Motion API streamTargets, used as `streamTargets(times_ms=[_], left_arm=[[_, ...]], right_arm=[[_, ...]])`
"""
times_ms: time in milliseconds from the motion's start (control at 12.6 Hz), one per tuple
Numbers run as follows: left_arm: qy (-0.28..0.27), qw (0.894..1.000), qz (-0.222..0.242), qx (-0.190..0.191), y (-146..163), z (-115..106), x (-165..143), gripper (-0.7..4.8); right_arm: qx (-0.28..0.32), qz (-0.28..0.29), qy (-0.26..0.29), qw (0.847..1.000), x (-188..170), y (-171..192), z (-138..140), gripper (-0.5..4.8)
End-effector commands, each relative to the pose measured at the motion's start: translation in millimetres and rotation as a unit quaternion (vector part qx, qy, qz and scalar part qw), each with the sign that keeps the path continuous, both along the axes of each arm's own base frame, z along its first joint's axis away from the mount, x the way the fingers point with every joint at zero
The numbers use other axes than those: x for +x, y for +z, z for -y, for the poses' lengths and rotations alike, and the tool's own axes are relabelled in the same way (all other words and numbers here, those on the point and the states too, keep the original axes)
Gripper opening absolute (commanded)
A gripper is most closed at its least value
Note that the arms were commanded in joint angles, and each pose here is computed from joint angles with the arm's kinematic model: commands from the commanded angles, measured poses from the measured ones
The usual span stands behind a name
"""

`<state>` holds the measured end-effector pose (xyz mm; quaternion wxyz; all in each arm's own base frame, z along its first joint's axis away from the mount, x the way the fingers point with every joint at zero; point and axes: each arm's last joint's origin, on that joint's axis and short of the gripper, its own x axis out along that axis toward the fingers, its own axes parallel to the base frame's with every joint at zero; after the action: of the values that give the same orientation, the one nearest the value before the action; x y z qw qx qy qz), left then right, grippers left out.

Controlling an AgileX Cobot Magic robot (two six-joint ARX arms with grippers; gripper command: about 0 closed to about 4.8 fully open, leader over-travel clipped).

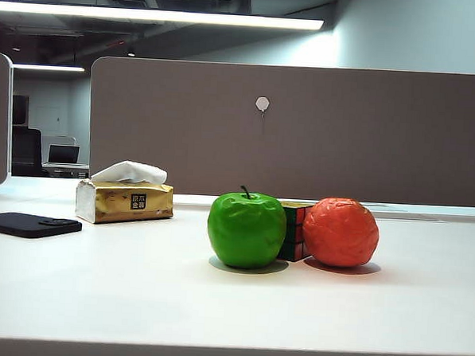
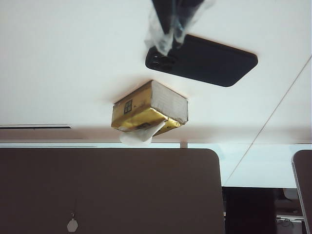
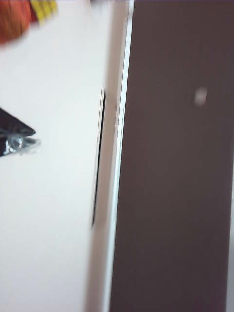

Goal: Move all the fruits on the tabletop near the face of the Rubik's cube that has the color most similar to each fruit.

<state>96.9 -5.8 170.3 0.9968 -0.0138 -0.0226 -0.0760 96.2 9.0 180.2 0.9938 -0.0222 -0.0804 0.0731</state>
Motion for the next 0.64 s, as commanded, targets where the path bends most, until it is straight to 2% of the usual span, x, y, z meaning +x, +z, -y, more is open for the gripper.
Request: streamTargets(times_ms=[80,398,637], left_arm=[[0.016,1.0,0.008,0.001,2.1,-1.2,0.0,-0.05],[0.016,1.0,0.011,0.001,2.5,-1.2,-0.1,-0.05],[0.016,1.0,0.011,0.001,2.5,-1.2,-0.1,-0.05]], right_arm=[[-0.01,0.054,0.031,0.998,-2.4,9.7,-1.7,-0.01],[-0.001,0.042,0.012,0.999,-1.6,8.1,5.1,-0.01],[0.002,0.055,0.006,0.998,-2.2,10.4,5.4,-0.01]])
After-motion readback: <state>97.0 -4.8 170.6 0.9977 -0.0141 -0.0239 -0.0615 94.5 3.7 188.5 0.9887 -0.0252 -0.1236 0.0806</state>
